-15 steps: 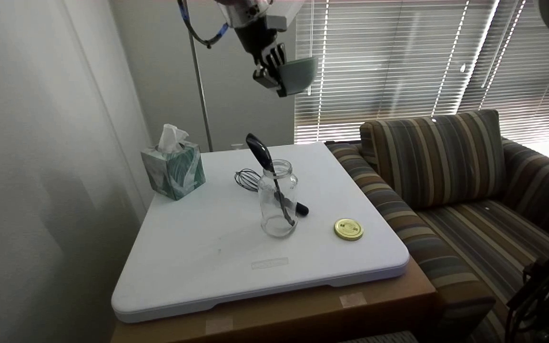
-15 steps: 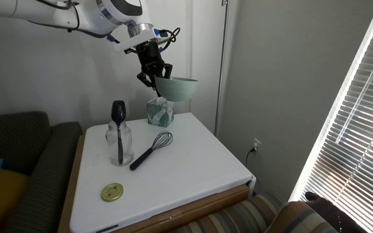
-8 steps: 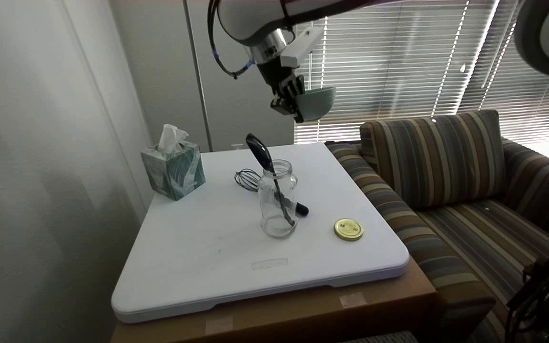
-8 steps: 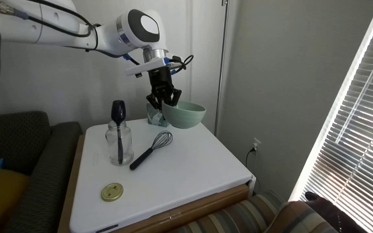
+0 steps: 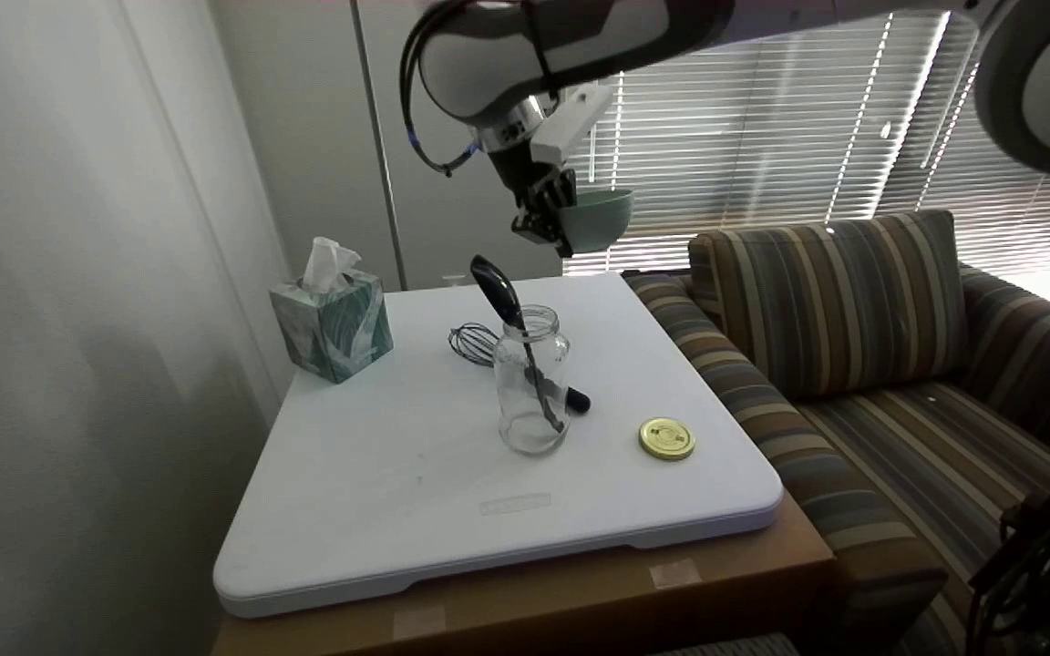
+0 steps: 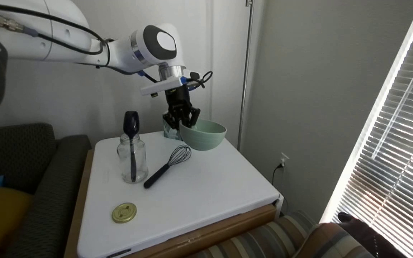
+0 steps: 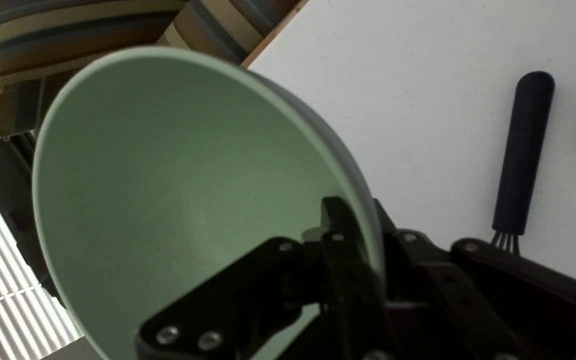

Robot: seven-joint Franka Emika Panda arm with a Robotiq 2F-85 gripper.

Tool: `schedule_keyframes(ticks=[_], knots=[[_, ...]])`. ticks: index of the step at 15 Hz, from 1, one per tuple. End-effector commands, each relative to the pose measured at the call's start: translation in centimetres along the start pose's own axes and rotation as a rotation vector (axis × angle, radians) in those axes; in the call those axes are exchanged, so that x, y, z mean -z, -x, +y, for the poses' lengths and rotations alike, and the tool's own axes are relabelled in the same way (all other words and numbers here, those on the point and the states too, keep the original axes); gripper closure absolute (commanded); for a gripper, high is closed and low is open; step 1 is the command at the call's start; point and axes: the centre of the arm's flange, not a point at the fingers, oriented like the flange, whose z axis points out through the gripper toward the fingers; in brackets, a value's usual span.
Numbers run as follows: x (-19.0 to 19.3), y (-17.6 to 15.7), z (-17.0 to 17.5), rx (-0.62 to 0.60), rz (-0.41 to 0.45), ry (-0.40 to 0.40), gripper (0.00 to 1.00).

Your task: Move the bowl to the right

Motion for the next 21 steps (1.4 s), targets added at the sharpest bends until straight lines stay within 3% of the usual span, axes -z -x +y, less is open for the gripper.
schedule_keyframes(ticks=[1,10,21], knots=[[-4.4,-3.0,1.8,-0.09,0.045,-0.041,0.97],[-12.1,-5.0,4.6,-0.261,0.121,-0.035,0.97],[-17.8,-5.0,3.9,-0.305,0.066,0.032,0.97]])
